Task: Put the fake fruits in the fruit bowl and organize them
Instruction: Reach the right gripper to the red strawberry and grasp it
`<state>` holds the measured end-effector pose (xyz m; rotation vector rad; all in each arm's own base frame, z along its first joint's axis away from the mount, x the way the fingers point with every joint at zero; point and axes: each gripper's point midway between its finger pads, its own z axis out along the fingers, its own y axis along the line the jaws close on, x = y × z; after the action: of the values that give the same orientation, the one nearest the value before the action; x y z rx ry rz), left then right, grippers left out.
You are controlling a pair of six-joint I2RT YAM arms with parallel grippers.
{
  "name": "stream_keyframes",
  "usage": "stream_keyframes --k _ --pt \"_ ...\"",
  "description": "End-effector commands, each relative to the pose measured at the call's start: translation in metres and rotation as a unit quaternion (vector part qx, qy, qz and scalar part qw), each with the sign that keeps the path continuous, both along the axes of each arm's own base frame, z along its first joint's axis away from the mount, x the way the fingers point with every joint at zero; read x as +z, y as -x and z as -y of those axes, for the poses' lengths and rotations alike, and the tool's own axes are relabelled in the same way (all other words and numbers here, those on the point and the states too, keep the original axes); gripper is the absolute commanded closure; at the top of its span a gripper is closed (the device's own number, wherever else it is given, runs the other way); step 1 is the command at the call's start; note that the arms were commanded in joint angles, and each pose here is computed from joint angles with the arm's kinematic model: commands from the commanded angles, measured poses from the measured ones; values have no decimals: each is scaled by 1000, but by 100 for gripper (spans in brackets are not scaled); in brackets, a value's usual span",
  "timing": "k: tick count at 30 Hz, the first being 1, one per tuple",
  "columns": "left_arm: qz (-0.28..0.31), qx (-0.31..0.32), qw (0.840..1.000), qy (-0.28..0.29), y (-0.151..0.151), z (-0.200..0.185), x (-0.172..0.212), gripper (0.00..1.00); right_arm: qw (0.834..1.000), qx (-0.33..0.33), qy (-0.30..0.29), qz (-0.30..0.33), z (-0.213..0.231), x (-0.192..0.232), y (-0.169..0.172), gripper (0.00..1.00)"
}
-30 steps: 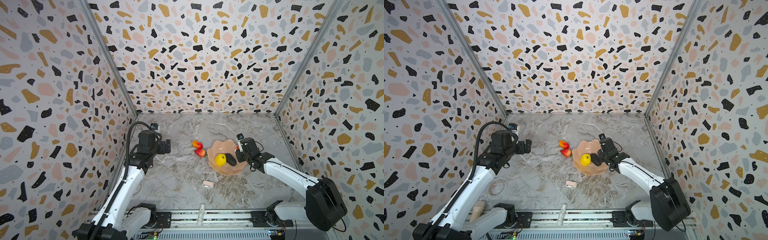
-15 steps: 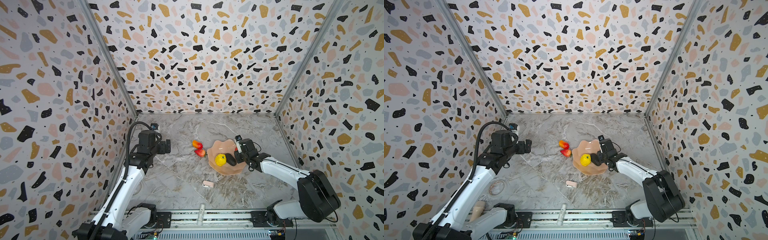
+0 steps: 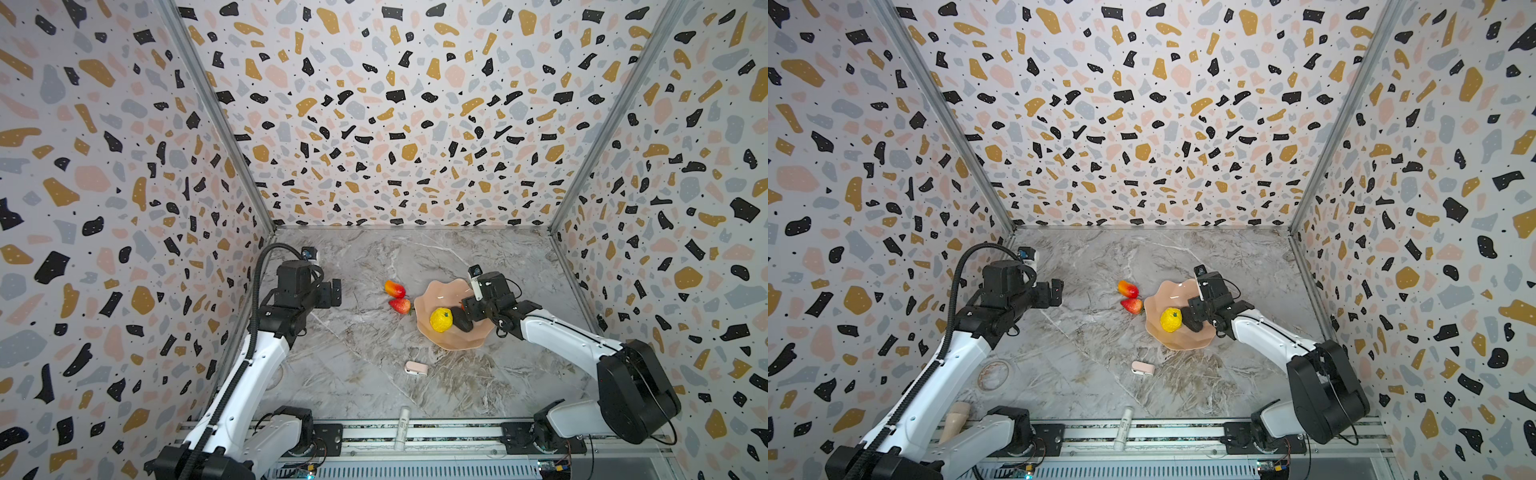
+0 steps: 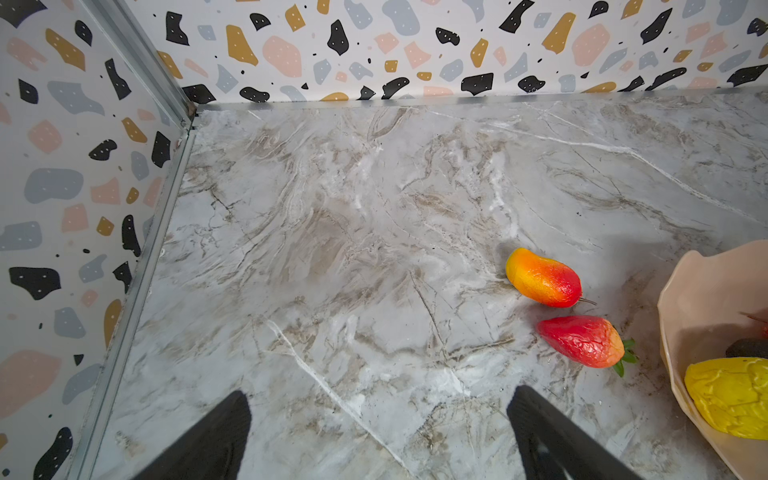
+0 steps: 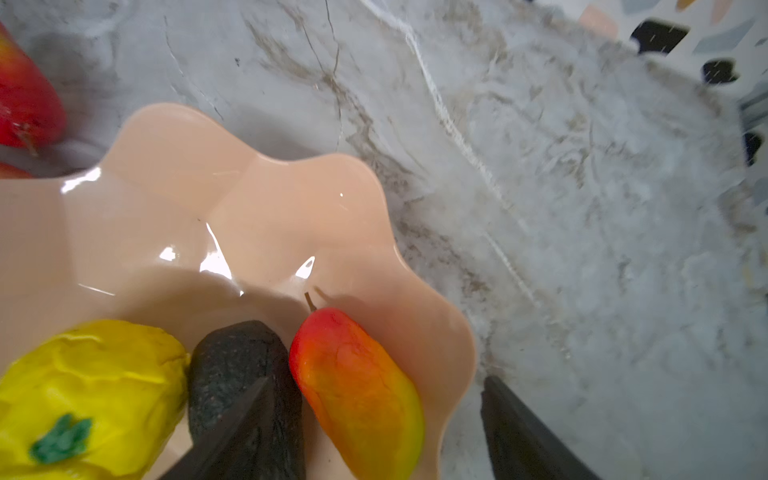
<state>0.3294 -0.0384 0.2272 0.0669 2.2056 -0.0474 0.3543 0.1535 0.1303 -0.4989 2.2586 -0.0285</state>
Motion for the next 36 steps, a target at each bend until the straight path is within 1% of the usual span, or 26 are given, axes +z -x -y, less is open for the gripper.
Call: stream_keyframes --k 1,4,7,11,13,16,19,23,26,31,36 --pt "21 -13 1000 2 -5 5 8 0 998 32 -22 48 -27 51 -2 0" --pt "20 -13 1000 1 -5 5 7 0 993 91 -51 53 -71 59 -1 1" --pt "21 -15 1000 1 -5 5 7 1 986 146 -57 56 -115 59 -3 1" --pt "22 -14 1000 0 -4 5 8 1 971 228 -50 50 -169 55 -7 0" --pt "23 -14 1000 0 -4 5 8 1 965 258 -39 31 -189 49 -11 0" --pt "23 -14 1000 -1 -4 5 7 0 958 287 -18 0 -212 33 -16 2" --pt "23 -13 1000 -2 -4 4 6 1 954 300 -4 -29 -226 13 -19 5" --pt "23 -13 1000 -3 -3 4 5 1 950 304 13 -66 -233 -14 -21 16" --pt "25 -14 1000 -3 -3 4 6 1 947 308 24 -85 -236 -28 -20 20" --pt "26 -14 1000 -2 -4 4 6 0 943 314 39 -106 -241 -43 -19 21" --pt "26 -14 1000 -3 -4 4 7 0 939 317 48 -123 -244 -56 -18 24"
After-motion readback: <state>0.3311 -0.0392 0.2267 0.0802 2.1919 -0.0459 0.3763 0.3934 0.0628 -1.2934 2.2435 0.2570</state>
